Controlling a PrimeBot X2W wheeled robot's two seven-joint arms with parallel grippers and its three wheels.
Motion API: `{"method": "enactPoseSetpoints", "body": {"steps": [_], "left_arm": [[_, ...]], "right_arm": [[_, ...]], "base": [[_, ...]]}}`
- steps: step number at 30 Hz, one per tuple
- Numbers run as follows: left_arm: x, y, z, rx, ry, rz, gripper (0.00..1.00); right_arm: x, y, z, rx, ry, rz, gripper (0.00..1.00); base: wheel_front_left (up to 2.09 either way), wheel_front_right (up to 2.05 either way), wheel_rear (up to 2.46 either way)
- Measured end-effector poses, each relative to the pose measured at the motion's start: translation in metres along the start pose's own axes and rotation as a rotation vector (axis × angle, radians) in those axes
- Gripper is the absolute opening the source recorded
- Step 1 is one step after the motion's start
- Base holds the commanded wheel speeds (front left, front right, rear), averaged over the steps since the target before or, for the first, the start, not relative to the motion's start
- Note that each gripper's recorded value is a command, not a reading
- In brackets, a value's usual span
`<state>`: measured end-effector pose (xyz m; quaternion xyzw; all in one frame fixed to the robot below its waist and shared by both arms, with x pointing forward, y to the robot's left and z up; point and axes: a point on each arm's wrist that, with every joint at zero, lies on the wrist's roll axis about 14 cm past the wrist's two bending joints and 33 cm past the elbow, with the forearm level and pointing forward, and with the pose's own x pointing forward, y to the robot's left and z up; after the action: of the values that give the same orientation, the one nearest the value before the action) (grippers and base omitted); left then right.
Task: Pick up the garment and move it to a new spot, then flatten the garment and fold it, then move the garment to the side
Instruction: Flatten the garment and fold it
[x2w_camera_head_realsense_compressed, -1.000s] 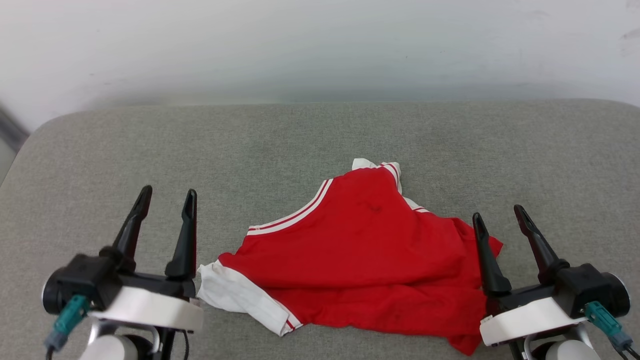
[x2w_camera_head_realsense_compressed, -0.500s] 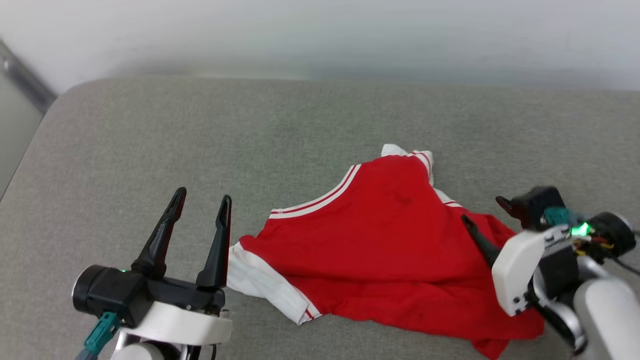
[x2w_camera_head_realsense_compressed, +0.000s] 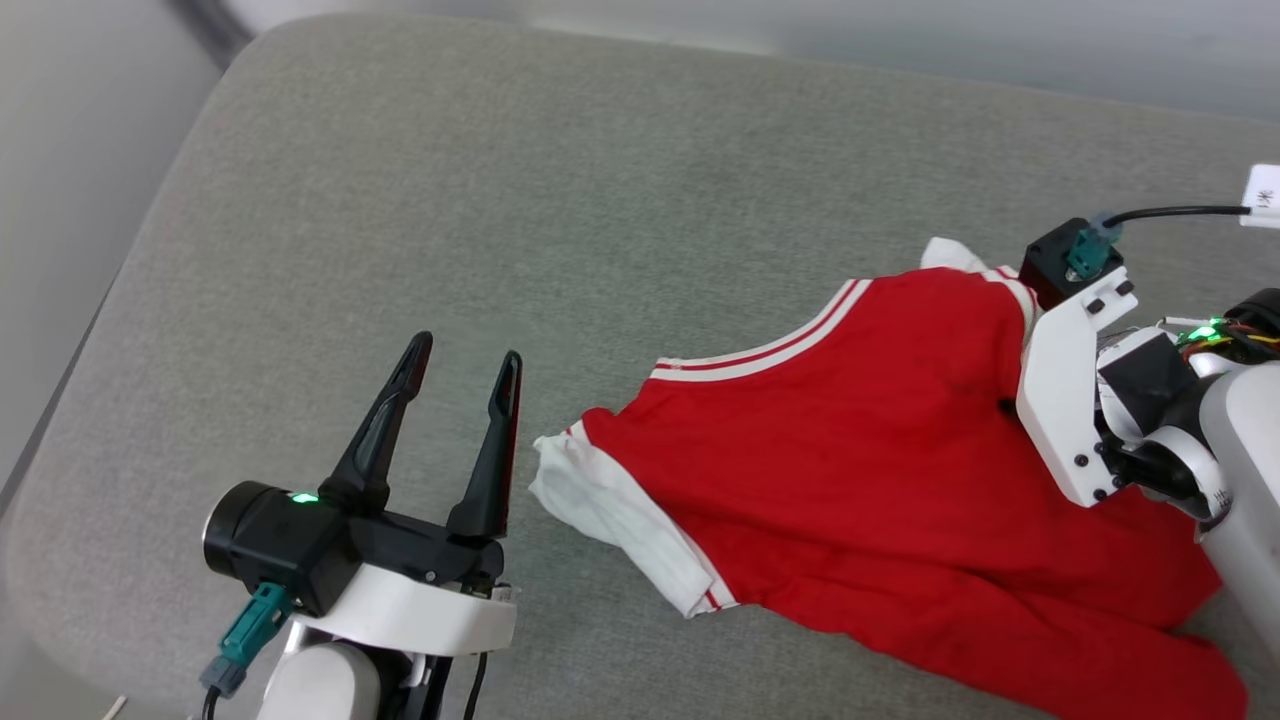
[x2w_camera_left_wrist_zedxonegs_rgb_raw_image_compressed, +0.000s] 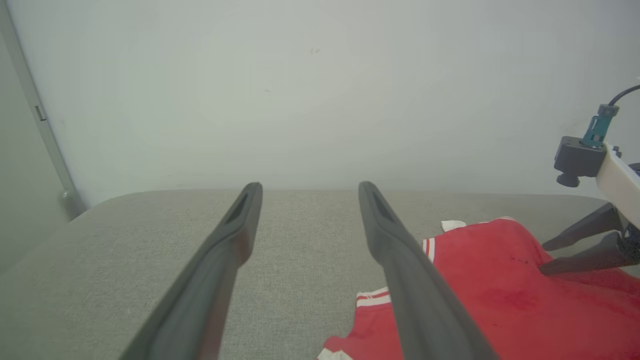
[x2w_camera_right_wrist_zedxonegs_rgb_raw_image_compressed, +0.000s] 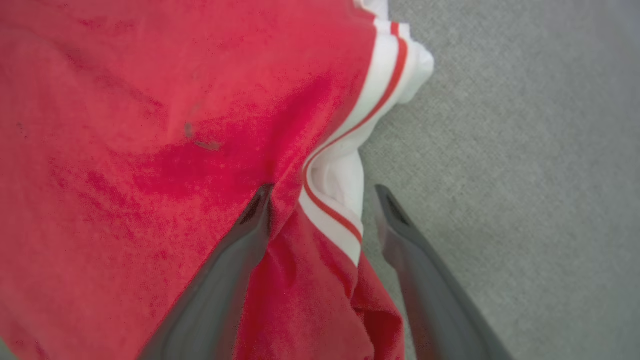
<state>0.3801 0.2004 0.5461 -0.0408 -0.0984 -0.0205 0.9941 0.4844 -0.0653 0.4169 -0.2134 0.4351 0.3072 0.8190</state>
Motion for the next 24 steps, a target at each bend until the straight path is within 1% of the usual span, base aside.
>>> {"method": "enactPoseSetpoints", "body": {"steps": [4, 9, 10, 11, 12, 15, 18, 20, 24], "left_arm": [[-0.002, 0.011, -0.002, 0.015, 0.011, 0.035, 1.0], [-0.008, 0.02, -0.005, 0.024, 0.031, 0.072, 1.0], [-0.009, 0.021, -0.006, 0.025, 0.035, 0.076, 1.0], [-0.01, 0.021, -0.007, 0.026, 0.037, 0.079, 1.0], [-0.011, 0.021, -0.007, 0.027, 0.04, 0.08, 1.0], [-0.012, 0.021, -0.006, 0.028, 0.039, 0.078, 1.0], [-0.014, 0.02, -0.005, 0.027, 0.036, 0.069, 1.0], [-0.013, 0.017, -0.004, 0.024, 0.029, 0.056, 1.0], [-0.009, 0.008, 0.0, 0.013, 0.013, 0.022, 1.0]], "right_arm": [[0.024, 0.005, -0.006, -0.043, 0.077, 0.023, 1.0], [0.046, 0.016, -0.012, -0.065, 0.129, 0.073, 1.0], [0.048, 0.016, -0.013, -0.071, 0.135, 0.077, 0.9], [0.05, 0.017, -0.014, -0.075, 0.138, 0.08, 0.22], [0.051, 0.017, -0.015, -0.077, 0.138, 0.083, 0.0], [0.05, 0.021, -0.017, -0.079, 0.125, 0.094, 0.0], [0.044, 0.015, -0.019, -0.065, 0.095, 0.071, 0.0], [0.038, 0.004, -0.024, -0.047, 0.081, 0.041, 0.0], [0.02, -0.027, -0.038, 0.008, 0.062, -0.048, 0.0]], "base": [[0.0, 0.0, 0.0], [0.0, 0.0, 0.0], [0.0, 0.0, 0.0], [0.0, 0.0, 0.0], [0.0, 0.0, 0.0], [0.0, 0.0, 0.0], [0.0, 0.0, 0.0], [0.0, 0.0, 0.0], [0.0, 0.0, 0.0]]}}
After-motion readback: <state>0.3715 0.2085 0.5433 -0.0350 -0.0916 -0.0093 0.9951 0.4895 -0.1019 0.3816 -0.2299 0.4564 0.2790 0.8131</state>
